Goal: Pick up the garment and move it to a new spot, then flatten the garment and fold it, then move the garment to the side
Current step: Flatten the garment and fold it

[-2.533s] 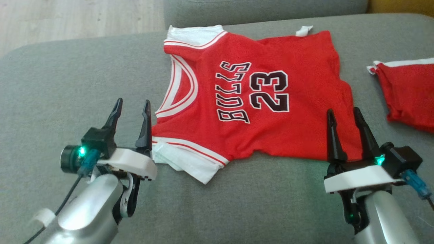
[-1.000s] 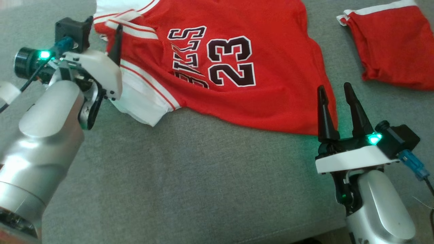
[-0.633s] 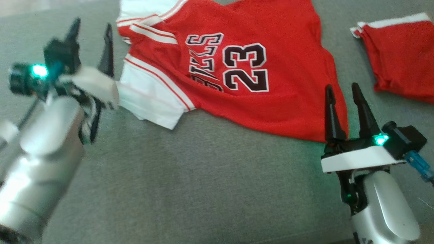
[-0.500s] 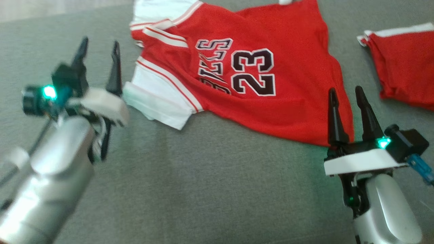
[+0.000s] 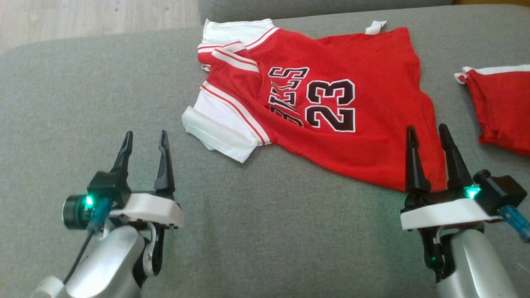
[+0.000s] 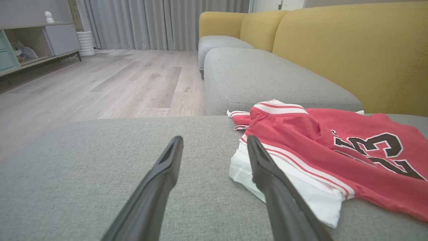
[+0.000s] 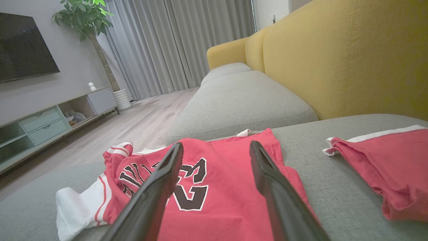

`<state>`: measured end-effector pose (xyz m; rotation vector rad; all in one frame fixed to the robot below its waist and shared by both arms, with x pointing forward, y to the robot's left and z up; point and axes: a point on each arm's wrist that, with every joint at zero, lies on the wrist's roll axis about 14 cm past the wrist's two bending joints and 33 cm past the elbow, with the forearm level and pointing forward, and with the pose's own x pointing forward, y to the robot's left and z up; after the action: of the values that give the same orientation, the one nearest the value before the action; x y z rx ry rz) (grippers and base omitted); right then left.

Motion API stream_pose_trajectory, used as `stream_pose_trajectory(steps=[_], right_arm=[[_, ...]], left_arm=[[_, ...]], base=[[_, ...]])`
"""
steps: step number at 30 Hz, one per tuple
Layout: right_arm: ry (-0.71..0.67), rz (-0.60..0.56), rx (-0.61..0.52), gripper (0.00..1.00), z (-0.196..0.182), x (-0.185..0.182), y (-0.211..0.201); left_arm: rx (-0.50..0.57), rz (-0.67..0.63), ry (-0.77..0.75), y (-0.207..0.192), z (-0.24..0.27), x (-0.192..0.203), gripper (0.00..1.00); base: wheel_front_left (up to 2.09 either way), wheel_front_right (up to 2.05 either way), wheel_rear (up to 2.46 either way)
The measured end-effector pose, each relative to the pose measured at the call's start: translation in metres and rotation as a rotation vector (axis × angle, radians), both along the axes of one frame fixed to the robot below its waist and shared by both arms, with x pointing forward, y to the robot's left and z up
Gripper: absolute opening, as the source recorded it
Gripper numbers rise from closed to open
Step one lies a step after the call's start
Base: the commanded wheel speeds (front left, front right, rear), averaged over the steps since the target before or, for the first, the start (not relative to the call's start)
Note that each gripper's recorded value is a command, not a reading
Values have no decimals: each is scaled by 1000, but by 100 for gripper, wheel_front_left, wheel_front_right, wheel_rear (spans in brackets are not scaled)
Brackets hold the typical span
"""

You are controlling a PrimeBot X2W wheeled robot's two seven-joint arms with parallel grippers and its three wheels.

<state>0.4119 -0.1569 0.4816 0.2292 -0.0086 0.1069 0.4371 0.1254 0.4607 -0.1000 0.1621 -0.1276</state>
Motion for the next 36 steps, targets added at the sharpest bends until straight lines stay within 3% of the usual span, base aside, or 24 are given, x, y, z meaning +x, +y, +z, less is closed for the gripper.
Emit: stream_pose_trajectory(steps=[5, 16, 22, 36], right_arm=[[7, 6, 0, 100, -3, 2, 2], [55, -12, -8, 100, -20, 1, -5], [72, -39, -17, 100, -26, 3, -16], [108, -82, -31, 100, -39, 2, -32]], left_arm=[[9, -37, 3, -5, -5, 0, 100], [113, -199, 165, -29, -43, 28, 100], [183, -208, 250, -26, -70, 46, 100], [213, -267, 319, -41, -98, 64, 100]], base=[[0, 0, 0], [0, 0, 0], [0, 0, 0], [0, 0, 0]])
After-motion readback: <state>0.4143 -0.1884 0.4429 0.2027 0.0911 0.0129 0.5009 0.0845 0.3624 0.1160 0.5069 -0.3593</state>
